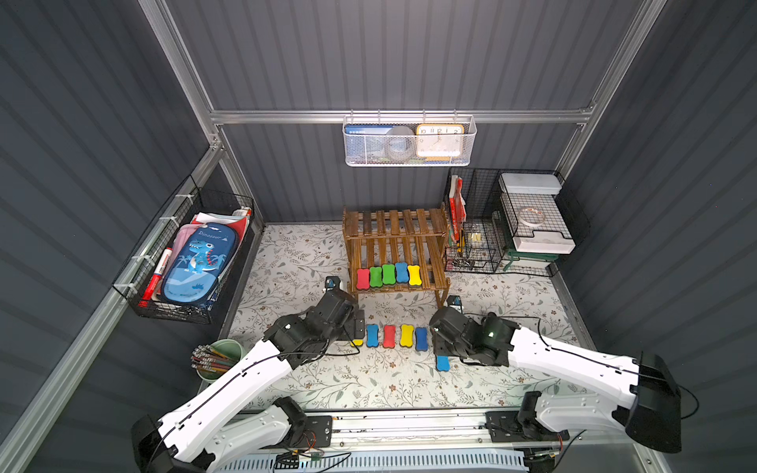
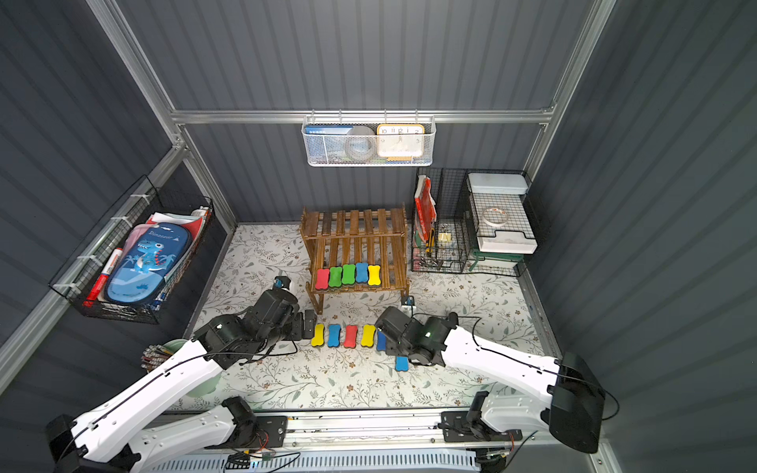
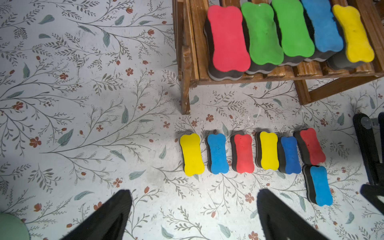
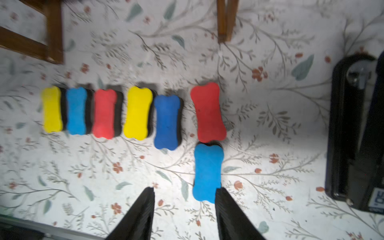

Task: Remove the whiteboard erasers from the shelf
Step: Place the whiteboard eraser at the center of the board, then pick up the whiteboard eraser from the shelf.

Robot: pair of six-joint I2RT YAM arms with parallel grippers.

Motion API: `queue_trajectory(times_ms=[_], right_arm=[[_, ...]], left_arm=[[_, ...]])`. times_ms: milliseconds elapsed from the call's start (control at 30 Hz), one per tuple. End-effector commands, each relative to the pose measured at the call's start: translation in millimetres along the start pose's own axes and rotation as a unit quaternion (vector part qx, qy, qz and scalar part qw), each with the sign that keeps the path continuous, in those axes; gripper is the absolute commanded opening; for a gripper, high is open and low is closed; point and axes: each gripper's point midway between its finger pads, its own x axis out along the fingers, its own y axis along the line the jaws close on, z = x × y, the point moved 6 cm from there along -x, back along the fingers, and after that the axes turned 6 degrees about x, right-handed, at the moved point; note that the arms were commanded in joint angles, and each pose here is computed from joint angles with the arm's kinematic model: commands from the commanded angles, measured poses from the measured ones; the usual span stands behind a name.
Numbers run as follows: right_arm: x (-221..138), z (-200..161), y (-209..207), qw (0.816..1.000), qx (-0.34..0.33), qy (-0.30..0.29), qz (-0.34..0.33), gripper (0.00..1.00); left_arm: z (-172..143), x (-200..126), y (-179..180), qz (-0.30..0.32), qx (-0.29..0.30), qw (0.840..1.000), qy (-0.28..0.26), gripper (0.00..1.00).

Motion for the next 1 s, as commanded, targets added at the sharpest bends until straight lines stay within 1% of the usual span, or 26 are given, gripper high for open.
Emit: queue_trajectory(times_ms=[0,100,200,300,400,533,767,967], right_arm=[[-20.2,30.7,16.8,0.998,-0.025,-0.064,0.005,0.53],[-27.7,59.0,44.8,0.994,-0.036,-0.102,0.018,0.56],[-25.3,86.8,67.1,0.989,-0.04,-0.141,0.025,0.57],[-10.7,112.4,74.2,0.988,-0.023,-0.15,0.027,0.57],[4.5,129.7,76.6,0.988,-0.014,-0.15,0.018,0.57],[19.4,140.4,73.7,0.989,-0.001,-0.149,0.004,0.56],[25.5,148.1,81.0,0.987,0.0,-0.156,0.036,0.55],[32.8,151.1,78.6,0.988,0.005,-0.149,0.032,0.55]], left_arm=[[-0.9,-8.3,6.3,0.013,-0.001,1.0,-0.006,0.99],[-1.9,-12.7,9.4,0.016,-0.005,1.0,-0.009,0.99],[-2.4,-18.0,12.5,0.018,-0.008,1.0,-0.013,0.99],[-1.6,-23.9,15.0,0.017,-0.012,1.0,-0.02,0.99],[-1.4,-27.8,17.0,0.019,-0.014,0.999,-0.024,0.99],[-2.2,-28.5,18.5,0.022,-0.013,0.999,-0.024,0.99],[-3.6,-27.0,18.8,0.024,-0.012,0.999,-0.022,0.99],[-5.9,-25.0,18.8,0.024,-0.012,0.999,-0.019,0.99]])
